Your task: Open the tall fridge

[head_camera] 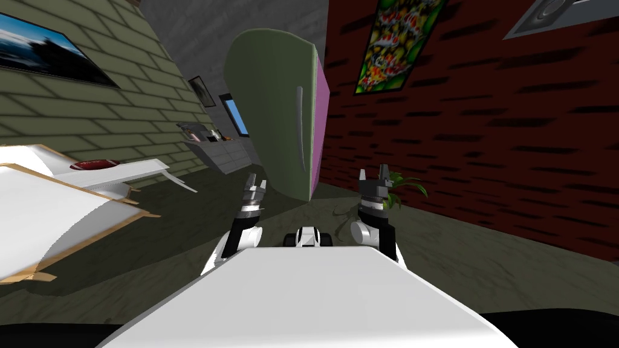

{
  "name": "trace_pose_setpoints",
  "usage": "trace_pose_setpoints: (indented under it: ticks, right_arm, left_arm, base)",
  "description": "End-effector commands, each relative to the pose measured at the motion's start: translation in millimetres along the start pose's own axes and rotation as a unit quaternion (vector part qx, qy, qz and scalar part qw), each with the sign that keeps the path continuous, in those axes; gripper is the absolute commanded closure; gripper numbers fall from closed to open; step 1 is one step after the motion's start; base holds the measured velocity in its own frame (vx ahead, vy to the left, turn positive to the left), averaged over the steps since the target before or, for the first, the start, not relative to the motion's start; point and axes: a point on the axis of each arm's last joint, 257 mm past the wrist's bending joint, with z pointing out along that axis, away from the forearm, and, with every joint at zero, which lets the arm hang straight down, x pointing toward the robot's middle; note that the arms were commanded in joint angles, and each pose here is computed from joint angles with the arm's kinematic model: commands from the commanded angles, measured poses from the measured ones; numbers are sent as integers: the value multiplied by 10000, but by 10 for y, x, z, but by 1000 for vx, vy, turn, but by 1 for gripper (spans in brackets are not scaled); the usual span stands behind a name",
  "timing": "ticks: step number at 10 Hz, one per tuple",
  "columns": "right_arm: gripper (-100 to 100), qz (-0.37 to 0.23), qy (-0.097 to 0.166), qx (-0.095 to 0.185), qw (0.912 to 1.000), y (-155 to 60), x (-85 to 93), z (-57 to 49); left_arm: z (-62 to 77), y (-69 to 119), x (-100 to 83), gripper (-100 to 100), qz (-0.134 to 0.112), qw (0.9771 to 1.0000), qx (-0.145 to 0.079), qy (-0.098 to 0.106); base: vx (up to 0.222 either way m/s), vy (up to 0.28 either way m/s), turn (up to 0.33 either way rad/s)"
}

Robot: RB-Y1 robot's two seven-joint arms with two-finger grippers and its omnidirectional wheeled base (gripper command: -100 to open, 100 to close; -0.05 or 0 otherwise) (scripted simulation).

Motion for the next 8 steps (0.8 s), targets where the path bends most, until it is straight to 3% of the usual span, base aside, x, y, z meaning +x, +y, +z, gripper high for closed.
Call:
trace_pose_setpoints:
  ticks: [1, 5, 8]
  right_arm:
    - [0, 0, 0, 0, 10000, 0, 0, 0]
    - [0, 0, 0, 0, 10000, 0, 0, 0]
    - [0, 0, 0, 0, 10000, 0, 0, 0]
  left_arm:
    - [-51, 165, -34, -100, 262, 9996, -73, 82]
    - [-137, 438, -131, -100, 675, 9974, -192, 155]
    - [-216, 651, -223, -100, 1008, 9943, -287, 215]
  base:
    - [151, -110, 42]
    - [136, -77, 50]
    - [160, -111, 63]
